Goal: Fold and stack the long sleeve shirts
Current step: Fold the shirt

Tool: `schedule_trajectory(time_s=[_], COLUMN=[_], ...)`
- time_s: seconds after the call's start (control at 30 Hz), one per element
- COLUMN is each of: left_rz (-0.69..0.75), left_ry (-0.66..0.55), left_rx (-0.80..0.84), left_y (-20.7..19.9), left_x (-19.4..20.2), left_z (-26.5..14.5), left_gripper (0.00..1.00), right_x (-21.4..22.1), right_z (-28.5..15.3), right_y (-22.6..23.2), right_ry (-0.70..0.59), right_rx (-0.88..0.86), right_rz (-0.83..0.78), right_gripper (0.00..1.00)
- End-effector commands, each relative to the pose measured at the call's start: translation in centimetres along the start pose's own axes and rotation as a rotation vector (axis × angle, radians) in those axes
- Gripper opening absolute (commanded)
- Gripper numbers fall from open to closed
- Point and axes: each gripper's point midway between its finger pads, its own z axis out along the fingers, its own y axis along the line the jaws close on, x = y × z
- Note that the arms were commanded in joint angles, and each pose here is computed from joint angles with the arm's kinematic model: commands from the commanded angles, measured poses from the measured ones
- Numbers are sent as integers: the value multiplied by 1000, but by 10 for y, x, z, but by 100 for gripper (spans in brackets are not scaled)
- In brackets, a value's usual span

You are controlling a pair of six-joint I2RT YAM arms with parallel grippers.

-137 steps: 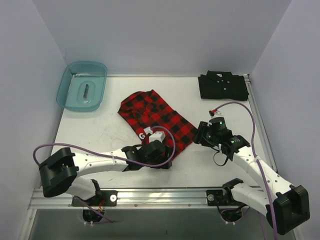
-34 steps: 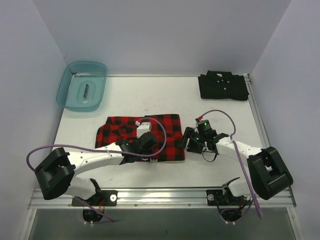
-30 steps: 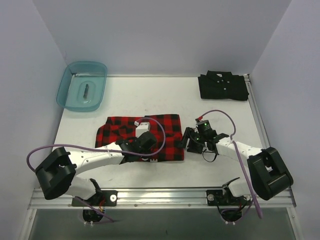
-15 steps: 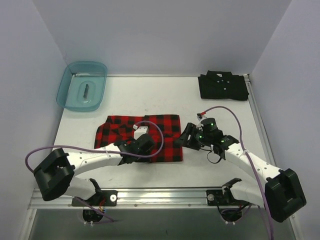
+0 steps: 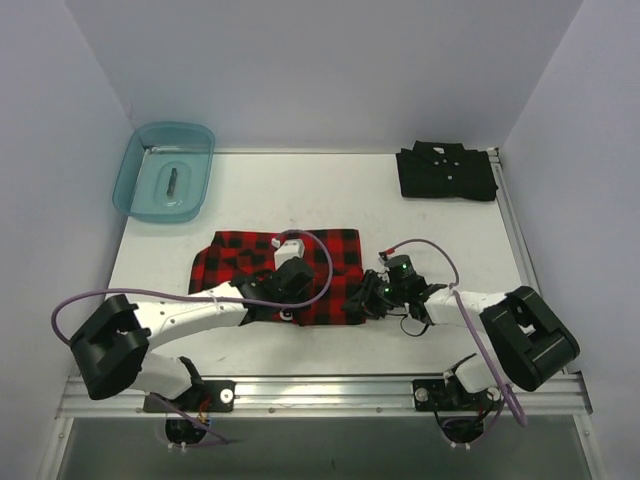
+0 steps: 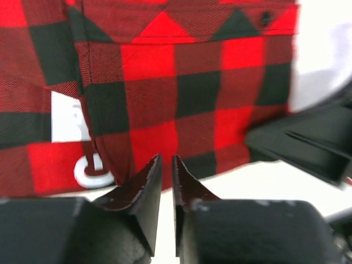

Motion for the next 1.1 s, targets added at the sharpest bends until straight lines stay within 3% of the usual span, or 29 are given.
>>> schedule_trajectory(time_s=[0.0,0.2,0.33,0.53,0.57,0.6,0.63,0.67,0.7,0.77,1.0,1.07], left_rz=[-46,-138,-112,202,244,281,373,399,436,524,743,809], left_ry=[3,82,54,-107,-123,-139,-154,-182,-195,-212,-205,-168], left_rx=[4,-90,-59,31,37,44,48,64,70,79,54,8], left_y=[5,54,49,-7,-14,-21,-32,-47,-57,-81,-145,-145], left_x=[6,34,22,-21,-23,-26,-21,-28,-27,-23,5,21], left_z=[29,46,34,-9,-13,-16,-20,-26,-29,-29,-8,9], left_gripper=[20,16,21,62,69,82,87,92,97,97,95,92], right_x=[-4,-3,-17,-39,-43,-53,-56,-56,-60,-57,-67,-65], right_z=[7,3,-13,-72,-81,-95,-104,-117,-126,-140,-184,-187], right_y=[2,-16,-14,-15,-16,-17,-21,-31,-34,-49,-85,-90], right_ry=[-22,-56,-123,-248,-270,-329,-345,-341,-362,-352,-427,-423], right_rx=[-41,21,73,265,290,325,358,417,435,491,608,617], right_rz=[15,30,-66,-206,-219,-230,-224,-200,-183,-135,18,40], right_gripper=[25,26,31,58,63,67,71,85,90,100,100,100])
